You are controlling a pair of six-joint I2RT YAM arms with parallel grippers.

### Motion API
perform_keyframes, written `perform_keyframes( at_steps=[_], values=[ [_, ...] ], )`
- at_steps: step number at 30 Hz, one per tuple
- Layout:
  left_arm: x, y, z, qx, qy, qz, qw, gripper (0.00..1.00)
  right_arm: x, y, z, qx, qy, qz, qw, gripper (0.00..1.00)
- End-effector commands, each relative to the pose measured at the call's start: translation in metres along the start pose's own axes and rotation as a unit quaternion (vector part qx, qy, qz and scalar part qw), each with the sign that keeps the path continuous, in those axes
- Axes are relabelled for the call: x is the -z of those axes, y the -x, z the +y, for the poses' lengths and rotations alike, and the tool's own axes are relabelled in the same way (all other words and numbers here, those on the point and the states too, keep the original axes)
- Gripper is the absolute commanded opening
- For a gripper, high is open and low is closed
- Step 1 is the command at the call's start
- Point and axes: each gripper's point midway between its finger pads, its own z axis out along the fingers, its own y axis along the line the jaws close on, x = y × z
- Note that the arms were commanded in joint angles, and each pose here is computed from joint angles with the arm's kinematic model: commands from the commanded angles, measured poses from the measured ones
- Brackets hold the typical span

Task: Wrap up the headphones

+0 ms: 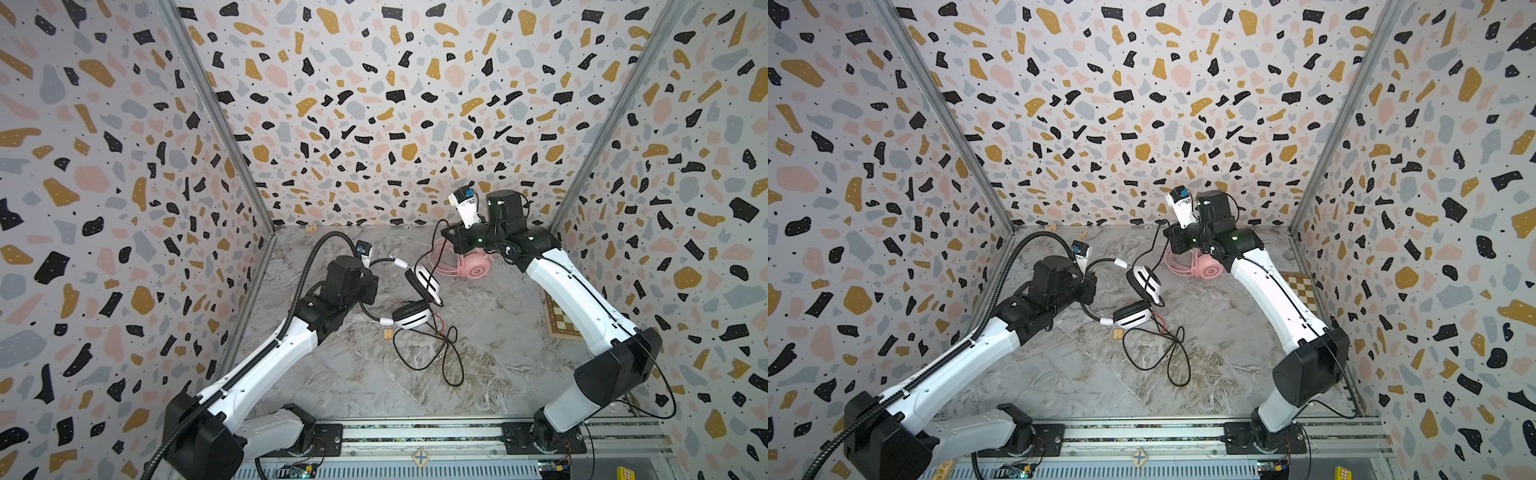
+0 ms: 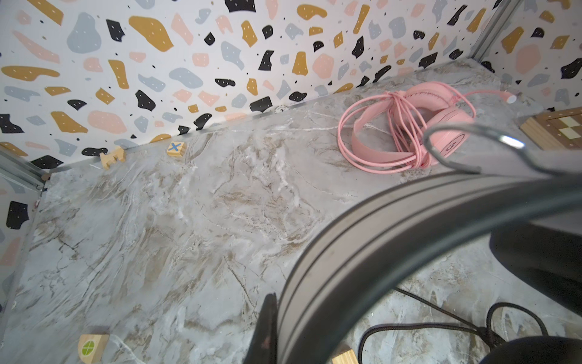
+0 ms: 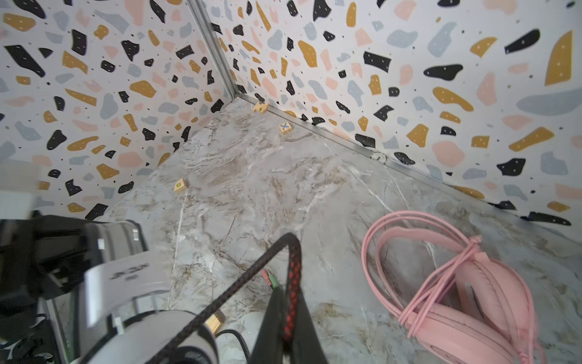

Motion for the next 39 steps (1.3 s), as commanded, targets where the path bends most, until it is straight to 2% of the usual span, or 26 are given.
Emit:
perform_keyframes(
  at_steps=[1, 7, 13, 19, 26, 31, 35, 39],
  values=[
    [0.024, 0.051, -0.008, 0.02, -0.029, -0.101, 0.994, 0.0, -0.014, -0.014, -0.009, -0.015, 0.002, 0.012, 1.0, 0.07],
    [0.037, 0.065, -0.01, 0.032, -0.044, -0.125, 0.991, 0.0, -0.035, -0.052, -0.03, -0.047, 0.001, 0.039, 0.998, 0.07],
    [0.052, 0.082, -0.019, 0.056, -0.078, -0.153, 0.983, 0.0, -0.051, -0.084, -0.033, -0.069, 0.021, 0.056, 0.996, 0.07],
    [0.058, 0.094, -0.026, 0.071, -0.102, -0.165, 0.979, 0.0, -0.055, -0.095, -0.025, -0.082, 0.047, 0.05, 0.994, 0.08],
    [0.078, 0.114, -0.034, 0.101, -0.144, -0.196, 0.965, 0.0, -0.072, -0.121, -0.041, -0.093, 0.022, 0.072, 0.993, 0.1],
    [0.087, 0.12, -0.031, 0.106, -0.14, -0.206, 0.963, 0.0, -0.084, -0.138, -0.049, -0.119, 0.034, 0.079, 0.989, 0.12],
    [0.077, 0.111, -0.019, 0.094, -0.098, -0.184, 0.973, 0.0, -0.078, -0.13, -0.041, -0.121, 0.054, 0.066, 0.989, 0.24],
    [0.059, 0.094, -0.005, 0.09, -0.053, -0.152, 0.983, 0.0, -0.055, -0.106, -0.029, -0.108, 0.064, 0.038, 0.991, 0.47]
  ],
)
